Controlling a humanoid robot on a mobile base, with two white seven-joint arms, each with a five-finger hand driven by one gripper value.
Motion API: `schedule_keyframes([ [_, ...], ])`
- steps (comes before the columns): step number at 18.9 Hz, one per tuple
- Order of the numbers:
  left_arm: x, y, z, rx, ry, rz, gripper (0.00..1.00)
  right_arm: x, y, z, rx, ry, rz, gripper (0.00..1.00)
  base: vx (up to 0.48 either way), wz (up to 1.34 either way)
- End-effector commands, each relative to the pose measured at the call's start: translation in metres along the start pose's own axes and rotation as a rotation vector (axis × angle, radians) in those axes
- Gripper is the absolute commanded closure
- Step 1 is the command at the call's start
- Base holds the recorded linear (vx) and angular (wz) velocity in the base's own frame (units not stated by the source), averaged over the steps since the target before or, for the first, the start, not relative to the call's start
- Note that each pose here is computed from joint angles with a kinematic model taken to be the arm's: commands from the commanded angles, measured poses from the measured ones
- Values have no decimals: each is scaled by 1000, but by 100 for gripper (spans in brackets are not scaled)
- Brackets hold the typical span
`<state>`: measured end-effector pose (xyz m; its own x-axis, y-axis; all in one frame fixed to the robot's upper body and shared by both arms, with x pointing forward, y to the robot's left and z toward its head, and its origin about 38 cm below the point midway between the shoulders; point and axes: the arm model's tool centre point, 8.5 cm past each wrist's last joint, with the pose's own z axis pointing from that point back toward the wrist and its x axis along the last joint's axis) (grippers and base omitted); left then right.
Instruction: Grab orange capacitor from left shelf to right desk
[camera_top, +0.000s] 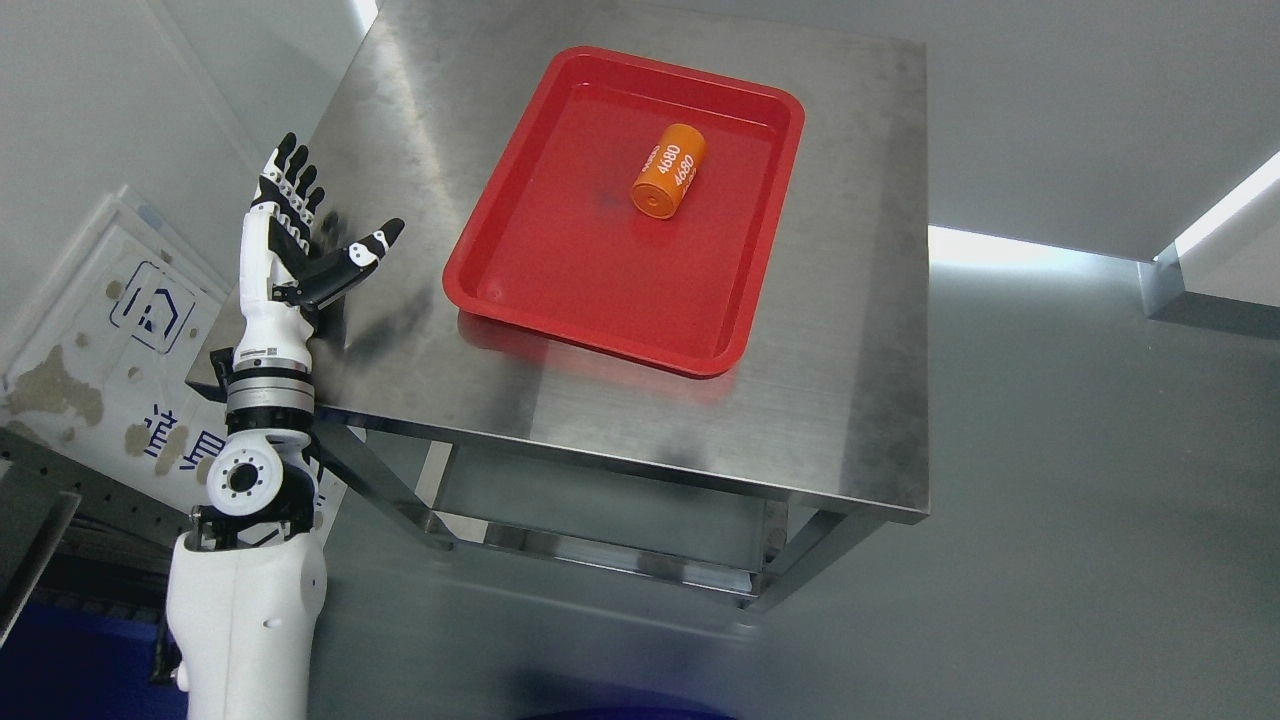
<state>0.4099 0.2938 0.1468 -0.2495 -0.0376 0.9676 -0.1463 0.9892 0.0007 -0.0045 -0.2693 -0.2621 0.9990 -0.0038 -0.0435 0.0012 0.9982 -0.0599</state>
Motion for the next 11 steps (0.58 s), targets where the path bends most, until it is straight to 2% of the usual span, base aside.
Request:
schedule_keyframes([
  [1, 21, -8, -3, -44, -94, -16, 0, 13, -11, 0, -12, -36, -7, 0, 0, 0],
  [5, 25, -25, -3, -90, -107, -32, 0, 13, -11, 0, -12, -36, -7, 0, 0, 0],
  [11, 35, -23, -6, -113, -146, -64, 0, 13, -11, 0, -12, -36, -7, 0, 0, 0],
])
